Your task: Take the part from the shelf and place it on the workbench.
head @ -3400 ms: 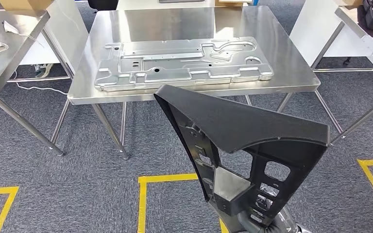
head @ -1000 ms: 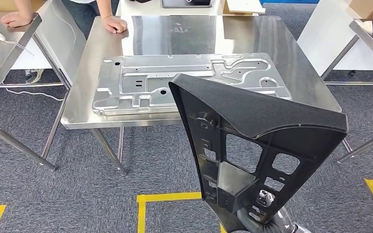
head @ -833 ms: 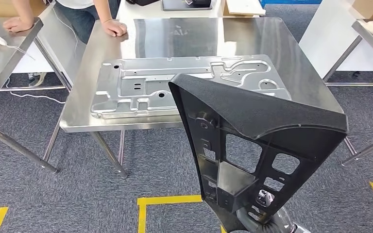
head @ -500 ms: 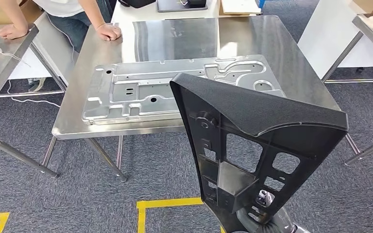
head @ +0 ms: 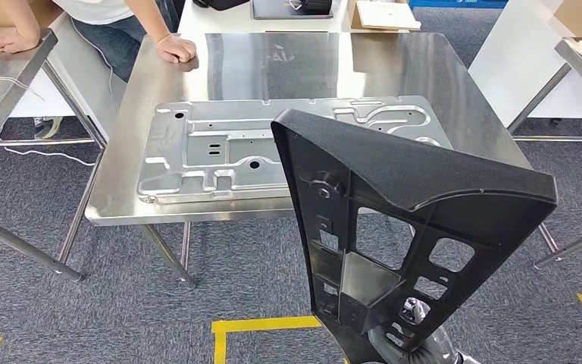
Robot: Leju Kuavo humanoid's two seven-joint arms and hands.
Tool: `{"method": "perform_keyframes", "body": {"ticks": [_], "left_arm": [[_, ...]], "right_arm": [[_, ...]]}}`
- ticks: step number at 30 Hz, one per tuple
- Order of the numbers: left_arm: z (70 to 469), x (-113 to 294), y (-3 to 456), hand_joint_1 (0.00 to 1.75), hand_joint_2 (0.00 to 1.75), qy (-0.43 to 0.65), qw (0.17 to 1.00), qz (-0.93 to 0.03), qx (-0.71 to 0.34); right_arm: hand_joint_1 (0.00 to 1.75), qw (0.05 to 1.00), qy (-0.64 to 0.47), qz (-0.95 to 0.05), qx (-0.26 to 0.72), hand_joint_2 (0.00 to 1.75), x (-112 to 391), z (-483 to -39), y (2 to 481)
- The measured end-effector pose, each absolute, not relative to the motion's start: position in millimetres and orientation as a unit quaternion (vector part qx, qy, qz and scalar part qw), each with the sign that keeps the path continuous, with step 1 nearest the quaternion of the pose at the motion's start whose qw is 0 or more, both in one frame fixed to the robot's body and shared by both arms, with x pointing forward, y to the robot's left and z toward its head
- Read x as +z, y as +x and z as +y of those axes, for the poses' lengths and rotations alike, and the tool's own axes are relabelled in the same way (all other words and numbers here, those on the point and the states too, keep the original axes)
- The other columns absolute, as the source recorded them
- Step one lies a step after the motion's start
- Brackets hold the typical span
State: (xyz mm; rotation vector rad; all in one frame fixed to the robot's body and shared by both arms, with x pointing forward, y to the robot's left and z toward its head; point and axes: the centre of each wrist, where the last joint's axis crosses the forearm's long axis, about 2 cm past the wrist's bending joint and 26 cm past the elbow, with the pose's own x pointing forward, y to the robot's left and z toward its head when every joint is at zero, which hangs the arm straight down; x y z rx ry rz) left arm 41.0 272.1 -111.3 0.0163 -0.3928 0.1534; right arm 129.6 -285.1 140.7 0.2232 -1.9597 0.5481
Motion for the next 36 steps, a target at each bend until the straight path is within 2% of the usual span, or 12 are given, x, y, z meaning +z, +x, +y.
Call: {"method": "perform_keyframes", "body": {"ticks": [36], "left_arm": [[278,-111,42,0.00,1.75,0.016,0.975,-0.204,0.085]], "right_arm": [[1.75,0.517,0.101,-0.820,0.225,1.75,136,-286,148]]}}
